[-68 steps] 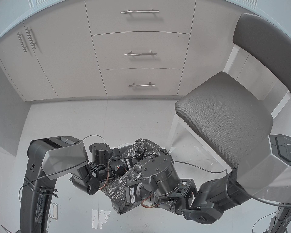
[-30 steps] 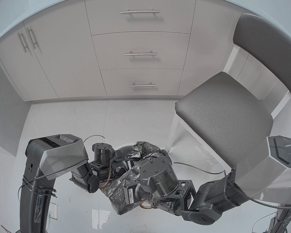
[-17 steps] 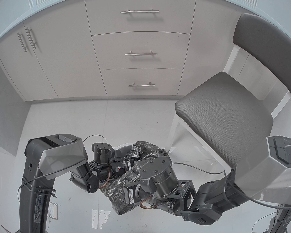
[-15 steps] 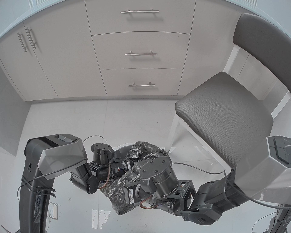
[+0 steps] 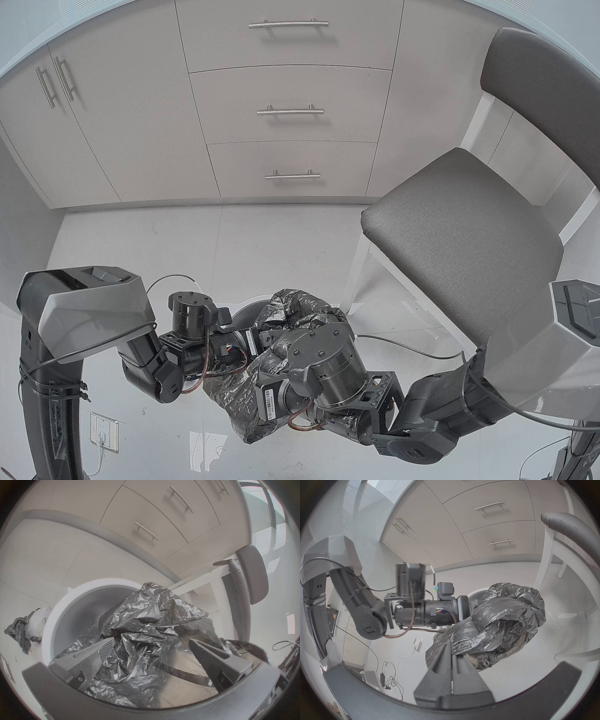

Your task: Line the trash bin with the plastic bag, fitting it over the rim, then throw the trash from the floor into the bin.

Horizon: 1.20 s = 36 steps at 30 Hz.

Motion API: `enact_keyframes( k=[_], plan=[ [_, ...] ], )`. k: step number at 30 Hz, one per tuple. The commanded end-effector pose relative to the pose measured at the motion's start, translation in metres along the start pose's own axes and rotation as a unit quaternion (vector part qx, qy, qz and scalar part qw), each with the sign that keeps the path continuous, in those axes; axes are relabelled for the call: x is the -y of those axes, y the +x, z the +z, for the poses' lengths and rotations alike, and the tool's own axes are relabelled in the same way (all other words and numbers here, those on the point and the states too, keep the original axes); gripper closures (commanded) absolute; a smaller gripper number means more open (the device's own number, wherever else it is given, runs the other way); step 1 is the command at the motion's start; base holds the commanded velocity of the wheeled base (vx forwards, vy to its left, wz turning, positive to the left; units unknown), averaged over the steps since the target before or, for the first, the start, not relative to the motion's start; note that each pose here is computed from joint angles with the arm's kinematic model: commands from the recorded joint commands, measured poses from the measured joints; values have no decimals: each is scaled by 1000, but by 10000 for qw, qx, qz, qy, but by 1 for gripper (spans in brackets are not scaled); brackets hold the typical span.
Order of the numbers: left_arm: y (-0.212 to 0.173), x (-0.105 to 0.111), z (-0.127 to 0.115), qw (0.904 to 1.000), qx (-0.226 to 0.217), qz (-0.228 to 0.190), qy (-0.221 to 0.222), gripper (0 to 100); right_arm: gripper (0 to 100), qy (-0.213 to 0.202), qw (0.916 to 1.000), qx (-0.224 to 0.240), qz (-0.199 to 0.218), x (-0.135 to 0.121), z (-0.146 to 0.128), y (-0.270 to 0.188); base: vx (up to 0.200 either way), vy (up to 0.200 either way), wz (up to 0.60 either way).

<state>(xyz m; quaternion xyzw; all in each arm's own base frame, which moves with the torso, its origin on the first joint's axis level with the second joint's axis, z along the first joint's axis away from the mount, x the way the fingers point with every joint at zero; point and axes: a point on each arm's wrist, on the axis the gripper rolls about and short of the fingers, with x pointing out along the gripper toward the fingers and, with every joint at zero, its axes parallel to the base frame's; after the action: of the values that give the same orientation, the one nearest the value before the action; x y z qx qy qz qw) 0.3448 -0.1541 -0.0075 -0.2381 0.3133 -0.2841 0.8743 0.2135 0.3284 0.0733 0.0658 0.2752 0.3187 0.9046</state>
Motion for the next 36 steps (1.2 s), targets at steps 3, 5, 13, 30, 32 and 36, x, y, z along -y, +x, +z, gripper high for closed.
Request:
enact_keyframes(
  k=[3, 5, 13, 30, 32, 36],
  plan=[
    [-24, 11, 11, 9996, 252, -59, 60, 0, 100, 2, 9999, 56, -101, 1, 1, 1, 0, 0, 0],
    [-33, 11, 13, 9995, 304, -41, 45, 0, 100, 5, 9999, 65, -122, 2, 1, 1, 0, 0, 0],
    [-65, 10, 15, 9986, 532, 36, 42, 0, 100, 42, 9998, 149, -112, 1, 6, 2, 0, 0, 0],
    [-122, 8, -44, 9970, 118, 142, 754, 0, 100, 72, 9990, 280, -336, 0, 5, 17, 0, 0, 0],
    [-128, 10, -46, 9964, 84, 142, 829, 0, 100, 71, 9988, 309, -370, 2, 6, 18, 0, 0, 0],
    [-140, 19, -52, 9960, -29, 81, 885, 0, 100, 92, 9985, 356, -400, 5, 11, 20, 0, 0, 0]
  ],
)
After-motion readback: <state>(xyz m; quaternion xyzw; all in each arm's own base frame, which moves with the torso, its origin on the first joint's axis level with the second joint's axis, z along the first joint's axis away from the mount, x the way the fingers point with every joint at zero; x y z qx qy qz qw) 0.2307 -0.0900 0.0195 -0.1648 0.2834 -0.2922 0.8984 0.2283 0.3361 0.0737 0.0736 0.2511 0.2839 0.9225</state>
